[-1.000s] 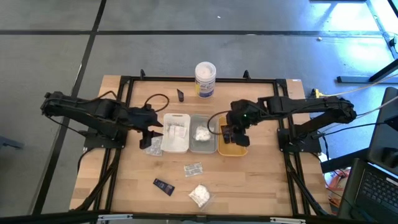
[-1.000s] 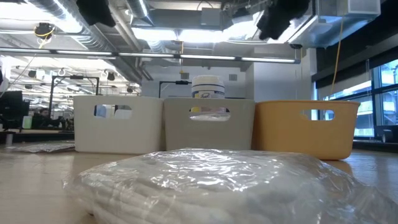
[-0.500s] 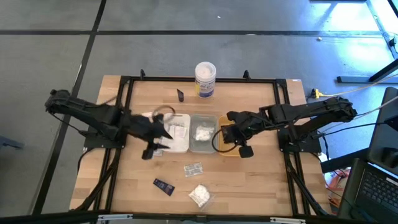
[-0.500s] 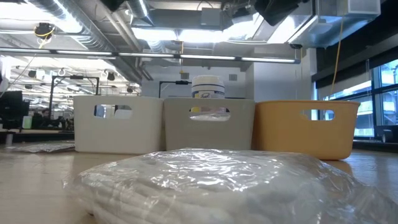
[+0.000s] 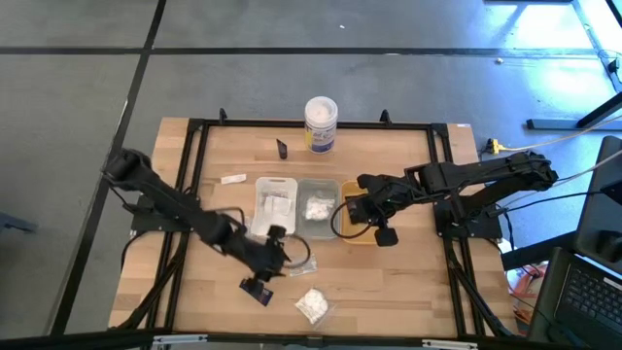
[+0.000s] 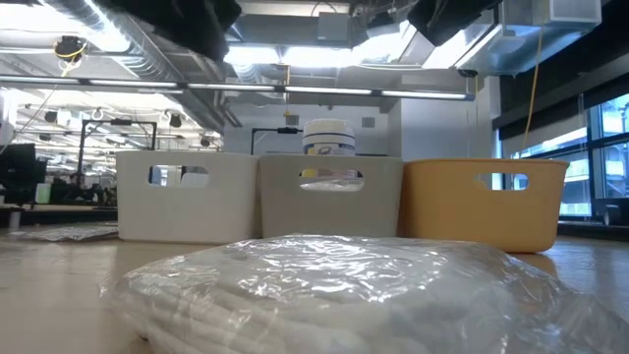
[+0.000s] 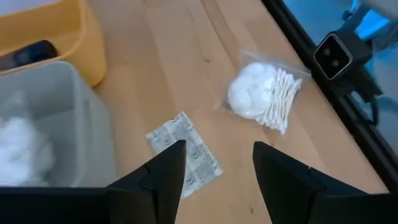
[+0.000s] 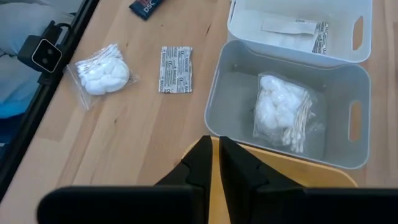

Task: Pick & Place Travel size toiletries
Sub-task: Put the white cotton pack into the gray bin

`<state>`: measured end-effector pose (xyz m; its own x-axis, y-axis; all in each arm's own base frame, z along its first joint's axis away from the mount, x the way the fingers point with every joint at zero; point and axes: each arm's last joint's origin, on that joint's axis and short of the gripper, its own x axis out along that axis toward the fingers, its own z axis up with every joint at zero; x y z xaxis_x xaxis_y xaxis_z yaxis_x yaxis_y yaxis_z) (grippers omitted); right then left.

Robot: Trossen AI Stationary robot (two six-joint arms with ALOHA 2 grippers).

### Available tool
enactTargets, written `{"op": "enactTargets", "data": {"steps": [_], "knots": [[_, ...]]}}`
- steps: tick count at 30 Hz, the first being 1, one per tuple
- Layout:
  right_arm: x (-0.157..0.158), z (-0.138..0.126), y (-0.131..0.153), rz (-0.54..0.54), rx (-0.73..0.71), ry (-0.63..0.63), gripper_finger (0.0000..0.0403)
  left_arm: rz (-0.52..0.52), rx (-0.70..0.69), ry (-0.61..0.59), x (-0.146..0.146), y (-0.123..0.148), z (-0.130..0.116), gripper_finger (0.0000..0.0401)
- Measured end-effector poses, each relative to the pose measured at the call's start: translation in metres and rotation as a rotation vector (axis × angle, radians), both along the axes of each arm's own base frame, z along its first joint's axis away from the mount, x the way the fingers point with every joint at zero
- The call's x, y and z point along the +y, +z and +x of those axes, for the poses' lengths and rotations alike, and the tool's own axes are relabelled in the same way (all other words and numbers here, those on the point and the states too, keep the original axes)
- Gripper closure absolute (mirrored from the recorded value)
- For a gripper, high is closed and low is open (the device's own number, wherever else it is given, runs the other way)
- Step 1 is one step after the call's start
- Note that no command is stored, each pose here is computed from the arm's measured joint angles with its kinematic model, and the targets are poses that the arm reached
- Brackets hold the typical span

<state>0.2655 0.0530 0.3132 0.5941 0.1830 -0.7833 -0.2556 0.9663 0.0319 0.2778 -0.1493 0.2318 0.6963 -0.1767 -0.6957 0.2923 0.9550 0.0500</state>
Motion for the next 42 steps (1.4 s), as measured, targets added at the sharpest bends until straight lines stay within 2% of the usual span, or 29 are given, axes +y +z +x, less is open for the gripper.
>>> {"op": "enactTargets", "data": {"steps": [9,12,16,22,28,35,42], "knots": [[-0.002,0.0,0.0,-0.044,-0.01,-0.029,0.0363,0.032,-0.037,-0.107,-0.05,-0.049,0.012,0.0217],[-0.002,0.001,0.0,-0.042,-0.013,-0.032,0.0359,0.032,-0.064,-0.111,-0.059,-0.059,0.015,0.0217],[-0.002,0.001,0.001,-0.04,-0.022,-0.032,0.0355,0.08,-0.091,-0.13,-0.069,-0.077,0.019,0.0217],[-0.001,0.002,0.001,-0.024,-0.024,-0.051,0.0355,0.135,-0.054,-0.139,-0.079,-0.108,0.022,0.0217],[-0.001,0.002,0.001,-0.021,-0.027,-0.055,0.0367,0.158,-0.056,-0.132,-0.091,-0.119,0.03,0.0217],[-0.001,0.003,0.002,-0.02,-0.032,-0.055,0.0379,0.147,-0.05,-0.098,-0.092,-0.122,0.032,0.022],[-0.001,0.002,0.002,-0.02,-0.032,-0.054,0.0381,0.156,-0.034,-0.097,-0.091,-0.124,0.031,0.0271]]}}
